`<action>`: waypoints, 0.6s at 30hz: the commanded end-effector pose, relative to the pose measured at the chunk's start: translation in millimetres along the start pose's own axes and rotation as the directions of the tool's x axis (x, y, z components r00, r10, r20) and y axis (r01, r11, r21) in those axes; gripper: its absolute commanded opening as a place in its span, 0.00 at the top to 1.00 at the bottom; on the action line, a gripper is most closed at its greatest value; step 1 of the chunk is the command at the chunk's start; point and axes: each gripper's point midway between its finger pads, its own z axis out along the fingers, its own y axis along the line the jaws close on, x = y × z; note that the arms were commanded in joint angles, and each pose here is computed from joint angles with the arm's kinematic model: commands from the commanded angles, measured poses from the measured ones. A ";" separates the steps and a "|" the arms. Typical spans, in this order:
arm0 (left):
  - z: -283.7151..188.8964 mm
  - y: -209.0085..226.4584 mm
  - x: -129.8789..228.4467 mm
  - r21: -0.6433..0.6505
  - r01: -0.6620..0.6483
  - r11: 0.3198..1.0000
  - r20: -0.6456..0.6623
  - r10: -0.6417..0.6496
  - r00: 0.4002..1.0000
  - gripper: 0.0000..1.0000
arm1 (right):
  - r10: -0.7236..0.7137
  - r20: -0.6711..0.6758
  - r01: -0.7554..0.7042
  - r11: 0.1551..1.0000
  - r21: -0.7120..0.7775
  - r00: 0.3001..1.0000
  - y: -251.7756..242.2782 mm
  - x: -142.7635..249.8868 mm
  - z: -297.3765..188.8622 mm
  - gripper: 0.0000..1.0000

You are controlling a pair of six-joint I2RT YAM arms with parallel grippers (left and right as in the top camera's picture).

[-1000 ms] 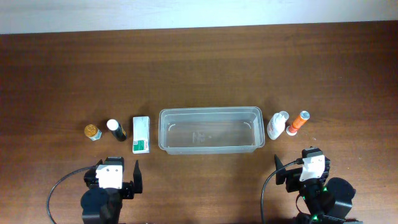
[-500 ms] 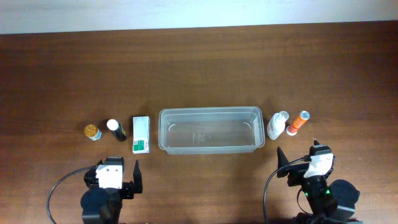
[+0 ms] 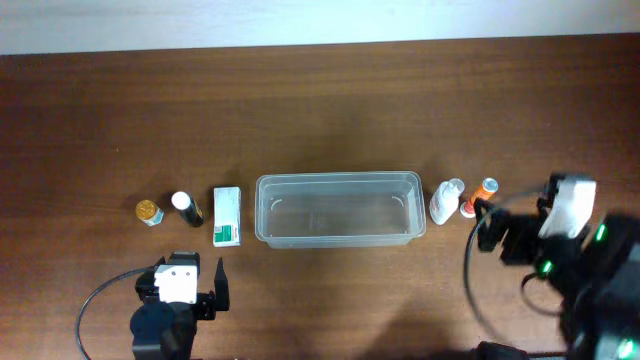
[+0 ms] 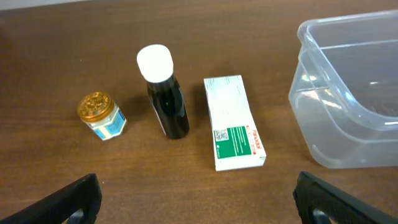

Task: Pack container
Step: 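Reach the right gripper to the white squeeze bottle and grasp it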

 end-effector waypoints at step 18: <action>-0.1 -1.1 -0.9 0.008 -0.007 1.000 0.008 0.006 1.000 0.00 | 0.137 -0.571 -0.007 0.975 0.224 0.809 -6.6 37.7 117.0 0.09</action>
